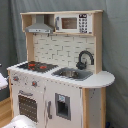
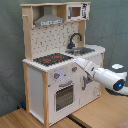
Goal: Play with the kitchen
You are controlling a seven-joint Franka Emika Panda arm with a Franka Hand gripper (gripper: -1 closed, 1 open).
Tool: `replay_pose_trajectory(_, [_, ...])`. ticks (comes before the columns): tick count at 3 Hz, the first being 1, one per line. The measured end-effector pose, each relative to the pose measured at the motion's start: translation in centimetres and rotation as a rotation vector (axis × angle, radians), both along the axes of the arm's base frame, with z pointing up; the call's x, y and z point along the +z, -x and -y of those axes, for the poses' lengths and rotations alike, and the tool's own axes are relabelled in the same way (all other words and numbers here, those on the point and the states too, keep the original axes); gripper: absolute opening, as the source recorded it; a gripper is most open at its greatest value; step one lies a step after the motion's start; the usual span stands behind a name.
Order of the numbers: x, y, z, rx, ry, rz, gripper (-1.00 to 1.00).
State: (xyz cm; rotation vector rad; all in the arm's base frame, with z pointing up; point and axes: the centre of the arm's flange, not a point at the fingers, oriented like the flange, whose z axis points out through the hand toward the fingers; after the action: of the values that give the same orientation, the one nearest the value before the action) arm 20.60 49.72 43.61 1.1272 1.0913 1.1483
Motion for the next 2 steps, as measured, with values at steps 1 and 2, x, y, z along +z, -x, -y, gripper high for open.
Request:
replay_pose_trajectory(1, [0.4,-0.2,1.0,-0.026,0.102,-0.006,1.00])
replay_pose_trajectory(2, [1.7,-0.1,1.2,-0.036,0.181,-0.007,1.00])
